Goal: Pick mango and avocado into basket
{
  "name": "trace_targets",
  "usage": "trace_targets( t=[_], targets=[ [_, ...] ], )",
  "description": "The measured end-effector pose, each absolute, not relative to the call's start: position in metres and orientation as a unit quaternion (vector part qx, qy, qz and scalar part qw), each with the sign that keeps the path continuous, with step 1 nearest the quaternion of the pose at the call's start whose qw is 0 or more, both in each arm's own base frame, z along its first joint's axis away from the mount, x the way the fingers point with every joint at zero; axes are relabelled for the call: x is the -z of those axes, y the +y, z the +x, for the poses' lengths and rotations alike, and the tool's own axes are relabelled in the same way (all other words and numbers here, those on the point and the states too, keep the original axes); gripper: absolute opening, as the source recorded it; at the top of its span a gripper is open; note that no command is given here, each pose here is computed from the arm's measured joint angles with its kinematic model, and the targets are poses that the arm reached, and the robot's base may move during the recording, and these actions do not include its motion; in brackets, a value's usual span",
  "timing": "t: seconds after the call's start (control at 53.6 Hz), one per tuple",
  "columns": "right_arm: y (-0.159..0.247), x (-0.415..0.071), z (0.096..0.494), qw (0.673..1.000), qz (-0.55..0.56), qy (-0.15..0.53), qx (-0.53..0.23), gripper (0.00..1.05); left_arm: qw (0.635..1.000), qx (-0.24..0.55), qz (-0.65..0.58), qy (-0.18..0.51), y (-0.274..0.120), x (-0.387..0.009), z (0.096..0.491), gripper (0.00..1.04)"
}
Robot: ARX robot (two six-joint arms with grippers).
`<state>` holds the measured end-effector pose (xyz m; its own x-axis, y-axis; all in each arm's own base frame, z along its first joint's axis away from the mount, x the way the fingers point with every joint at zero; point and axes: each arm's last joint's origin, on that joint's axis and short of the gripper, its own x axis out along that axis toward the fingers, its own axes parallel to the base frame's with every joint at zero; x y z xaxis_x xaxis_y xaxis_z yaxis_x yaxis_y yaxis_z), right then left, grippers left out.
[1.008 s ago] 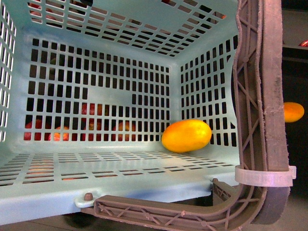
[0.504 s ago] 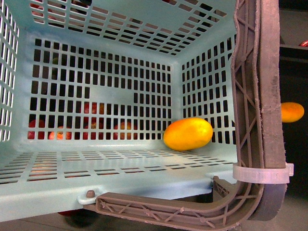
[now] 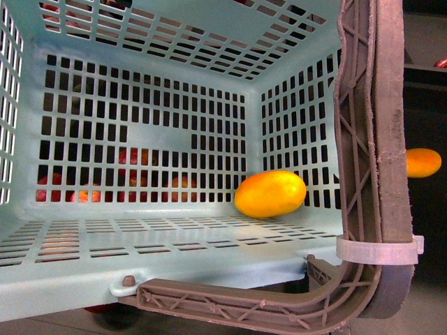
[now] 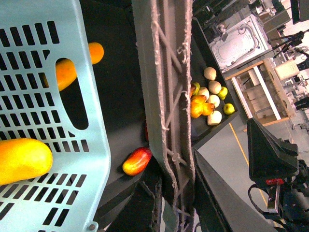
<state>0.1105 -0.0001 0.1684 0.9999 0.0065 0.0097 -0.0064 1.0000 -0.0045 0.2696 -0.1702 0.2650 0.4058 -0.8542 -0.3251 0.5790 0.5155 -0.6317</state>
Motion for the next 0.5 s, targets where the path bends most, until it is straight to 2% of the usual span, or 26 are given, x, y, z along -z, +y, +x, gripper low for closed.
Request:
trace_targets(
  t=[0.261,0.429,0.504],
  targets=[
    [0.0,-0.163,0.101,1.0,-0.004,0.013,-0.005,0.02,0.81,0.442,-0.216,0.319,-0.17,-0.265,0.27,0.14],
    [0.0,-0.165,0.098,1.0,-0.006,-0.002,-0.005,0.03,0.811,0.441,-0.216,0.318,-0.17,-0.265,0.27,0.14],
    [0.0,-0.165,0.098,1.0,-0.007,-0.001,-0.006,0.14,0.811,0.442,-0.216,0.318,-0.17,-0.265,0.27,0.14]
  ],
)
